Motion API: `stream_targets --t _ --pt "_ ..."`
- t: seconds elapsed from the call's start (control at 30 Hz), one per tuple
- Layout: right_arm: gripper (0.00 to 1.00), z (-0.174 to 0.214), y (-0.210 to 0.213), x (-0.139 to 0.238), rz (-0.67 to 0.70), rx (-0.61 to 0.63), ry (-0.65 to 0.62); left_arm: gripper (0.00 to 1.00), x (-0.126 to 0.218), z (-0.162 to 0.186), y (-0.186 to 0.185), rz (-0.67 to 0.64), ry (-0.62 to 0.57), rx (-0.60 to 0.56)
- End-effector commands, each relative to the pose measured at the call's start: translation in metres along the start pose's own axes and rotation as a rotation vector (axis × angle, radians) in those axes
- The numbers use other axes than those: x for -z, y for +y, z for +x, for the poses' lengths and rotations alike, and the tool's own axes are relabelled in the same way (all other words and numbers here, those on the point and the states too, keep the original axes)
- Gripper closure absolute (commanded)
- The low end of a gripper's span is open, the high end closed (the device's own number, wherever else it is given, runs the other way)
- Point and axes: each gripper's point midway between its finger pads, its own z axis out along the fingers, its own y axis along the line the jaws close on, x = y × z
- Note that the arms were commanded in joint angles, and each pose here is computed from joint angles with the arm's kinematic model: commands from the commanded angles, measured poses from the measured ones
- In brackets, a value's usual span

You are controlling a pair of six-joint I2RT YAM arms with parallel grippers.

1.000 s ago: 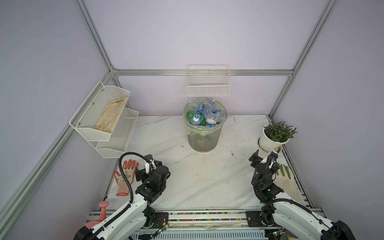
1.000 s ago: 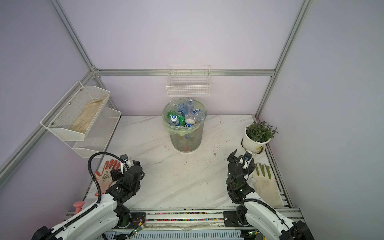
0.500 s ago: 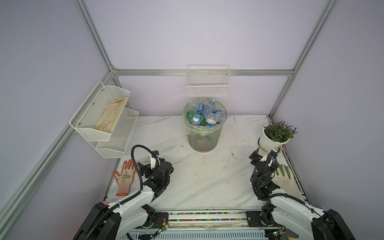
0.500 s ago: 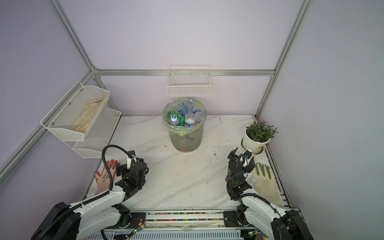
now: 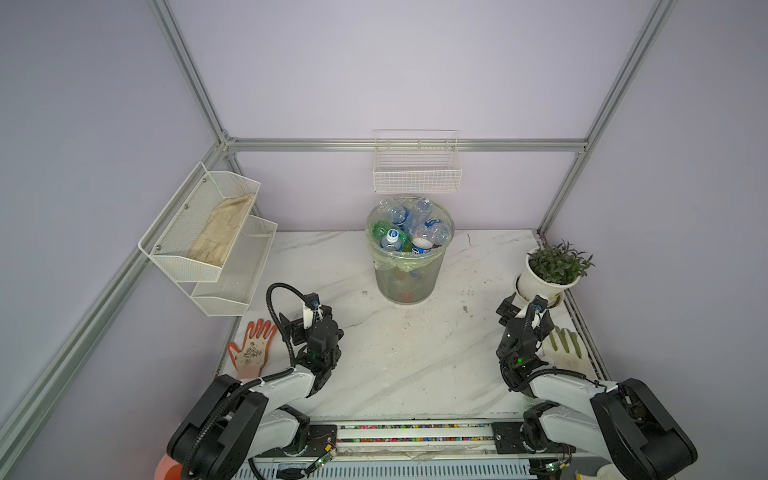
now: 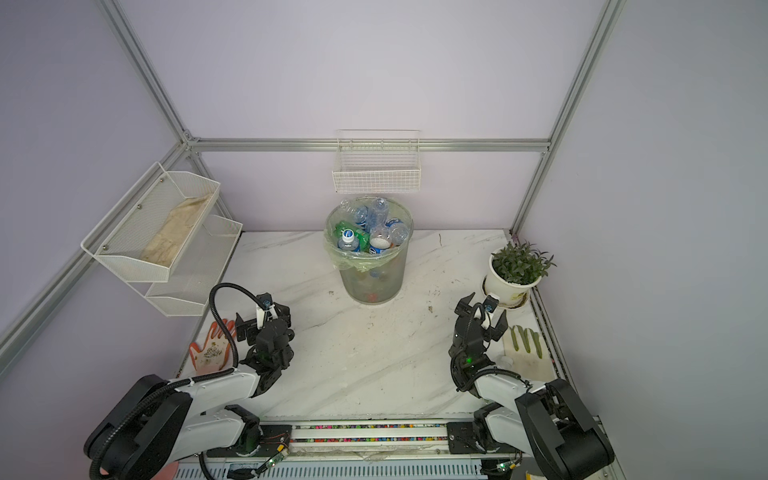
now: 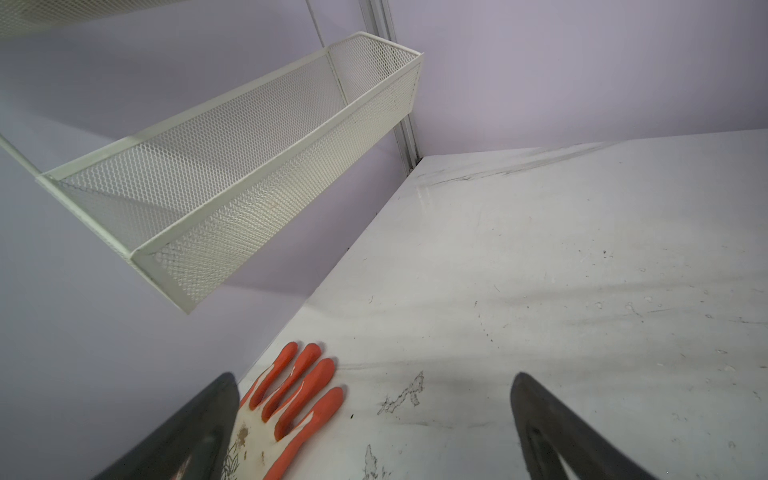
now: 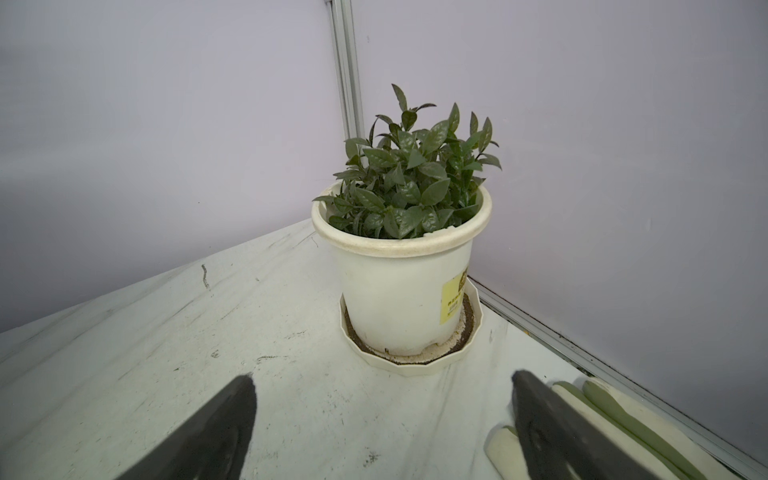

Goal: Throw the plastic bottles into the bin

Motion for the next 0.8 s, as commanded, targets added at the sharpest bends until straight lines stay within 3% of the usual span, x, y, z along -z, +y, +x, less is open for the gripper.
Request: stream_targets --t 0.0,0.27,0.77 --pt "0.03 -0.021 0.004 -0.003 -0.004 -0.055 -0.071 0.0 -0.003 -0.019 -0.003 0.005 -0.089 0.059" --pt "0.03 -0.019 0.008 -0.011 -0.006 -0.049 -0.091 0.0 -0.011 -0.027 -0.02 0.016 -0.163 0.04" --pt "0.03 -0.022 -0.02 -0.012 -0.001 -0.196 -0.192 0.0 -0.024 -0.016 -0.01 0.033 -0.172 0.172"
